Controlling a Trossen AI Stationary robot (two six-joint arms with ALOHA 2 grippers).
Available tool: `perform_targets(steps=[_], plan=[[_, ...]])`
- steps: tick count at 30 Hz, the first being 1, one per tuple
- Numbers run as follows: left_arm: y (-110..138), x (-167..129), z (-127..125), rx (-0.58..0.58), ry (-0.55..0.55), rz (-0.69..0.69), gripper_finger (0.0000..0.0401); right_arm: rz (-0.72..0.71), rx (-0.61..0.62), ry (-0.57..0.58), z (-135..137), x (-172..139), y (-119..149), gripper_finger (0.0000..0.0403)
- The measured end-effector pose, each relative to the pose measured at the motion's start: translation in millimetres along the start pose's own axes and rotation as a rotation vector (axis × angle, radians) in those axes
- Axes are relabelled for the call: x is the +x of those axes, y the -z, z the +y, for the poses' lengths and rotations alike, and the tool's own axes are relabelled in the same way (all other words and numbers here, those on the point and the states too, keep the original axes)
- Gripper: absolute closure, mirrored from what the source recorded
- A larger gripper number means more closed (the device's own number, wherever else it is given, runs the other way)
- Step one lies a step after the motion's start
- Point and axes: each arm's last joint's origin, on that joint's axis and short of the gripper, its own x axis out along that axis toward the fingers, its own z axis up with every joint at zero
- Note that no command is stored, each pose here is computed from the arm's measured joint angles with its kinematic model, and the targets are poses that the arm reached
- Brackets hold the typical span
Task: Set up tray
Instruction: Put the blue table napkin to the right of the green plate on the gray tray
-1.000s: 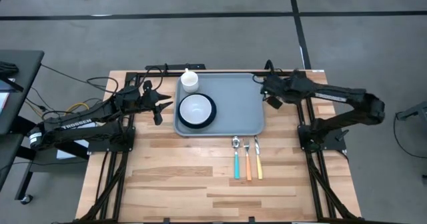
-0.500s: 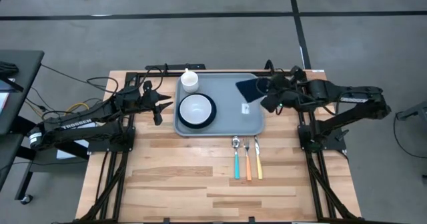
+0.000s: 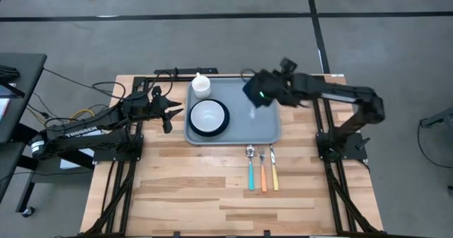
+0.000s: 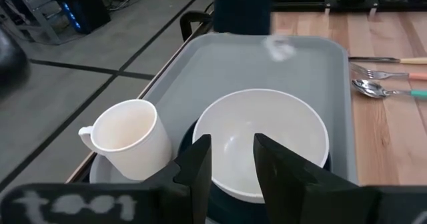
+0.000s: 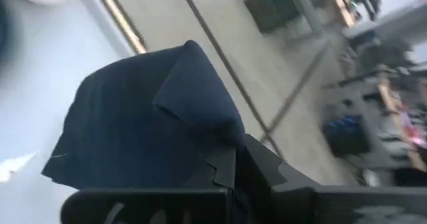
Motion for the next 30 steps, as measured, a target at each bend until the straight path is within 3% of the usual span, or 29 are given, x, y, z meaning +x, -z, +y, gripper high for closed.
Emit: perform_targets(steps=[6,10,13,19,24,30], plan=[[1,0,0,0.001,0.001,0.009,0.0298,0.023,-0.048,0.186,-20,66,-28,0.0403],[1,0,0,0.001,0.001,0.011,0.0298,0.04,-0.122,0.221,-28,100,-37,0.0403],[1,0,0,0.001,0.001,0.012,0.0298,0.104,-0.203,0.146,-24,132,-32,0.0403],[2,0,0,-0.003,0.002,0.016,0.0298,0.222,-0.232,-0.147,-1,188,-13,0.0403],[3,0,0,-0.006,0.003,0.028,0.0298,0.25,-0.309,-0.233,28,191,-12,0.0403],[3,0,0,-0.006,0.002,0.027,0.0298,0.203,-0.363,-0.262,53,170,-21,0.0403]])
